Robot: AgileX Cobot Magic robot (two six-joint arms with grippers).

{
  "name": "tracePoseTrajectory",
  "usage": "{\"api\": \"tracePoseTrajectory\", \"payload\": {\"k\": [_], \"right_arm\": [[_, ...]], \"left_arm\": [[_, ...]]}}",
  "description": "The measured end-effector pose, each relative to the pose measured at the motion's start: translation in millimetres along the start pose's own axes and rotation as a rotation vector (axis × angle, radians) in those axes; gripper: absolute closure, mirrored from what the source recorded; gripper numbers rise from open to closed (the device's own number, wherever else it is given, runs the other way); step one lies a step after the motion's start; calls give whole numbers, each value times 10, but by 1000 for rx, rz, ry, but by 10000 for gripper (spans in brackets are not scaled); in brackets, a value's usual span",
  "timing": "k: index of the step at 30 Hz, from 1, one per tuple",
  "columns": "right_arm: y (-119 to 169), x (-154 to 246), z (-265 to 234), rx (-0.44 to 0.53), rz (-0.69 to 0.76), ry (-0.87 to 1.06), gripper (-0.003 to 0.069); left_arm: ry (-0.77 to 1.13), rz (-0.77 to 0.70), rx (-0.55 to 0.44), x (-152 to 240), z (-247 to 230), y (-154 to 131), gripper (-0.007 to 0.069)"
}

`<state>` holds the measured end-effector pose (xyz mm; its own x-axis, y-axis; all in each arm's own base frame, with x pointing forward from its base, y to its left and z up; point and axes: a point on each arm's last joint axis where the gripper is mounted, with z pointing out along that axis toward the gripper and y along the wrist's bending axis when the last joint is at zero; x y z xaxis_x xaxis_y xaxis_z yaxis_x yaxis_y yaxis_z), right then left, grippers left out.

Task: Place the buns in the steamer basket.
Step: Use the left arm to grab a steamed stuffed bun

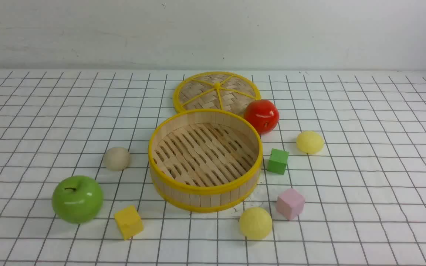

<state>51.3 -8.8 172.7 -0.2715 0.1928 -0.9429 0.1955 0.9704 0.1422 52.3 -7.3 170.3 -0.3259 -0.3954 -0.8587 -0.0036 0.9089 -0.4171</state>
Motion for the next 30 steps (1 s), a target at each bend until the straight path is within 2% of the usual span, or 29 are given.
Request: {"api": "tracePoseTrajectory", "payload": {"k": [12, 15, 21, 27, 30], "right_arm": [[0, 0, 0, 0, 0, 0, 418], [0, 0, 0, 0, 0, 0, 418], [0, 0, 0, 0, 0, 0, 418], [0, 0, 0, 0, 0, 0, 418], [0, 0, 0, 0, 0, 0, 418]], "left_arm": [[0, 1, 0, 0, 0, 0, 387], [-3, 46, -7, -3, 0, 6, 387], [-24, 270, -56, -28, -2, 47, 387], [-32, 308, -65, -38, -2, 54, 387], [-74, 272, -35, -71, -3, 22, 387]]}}
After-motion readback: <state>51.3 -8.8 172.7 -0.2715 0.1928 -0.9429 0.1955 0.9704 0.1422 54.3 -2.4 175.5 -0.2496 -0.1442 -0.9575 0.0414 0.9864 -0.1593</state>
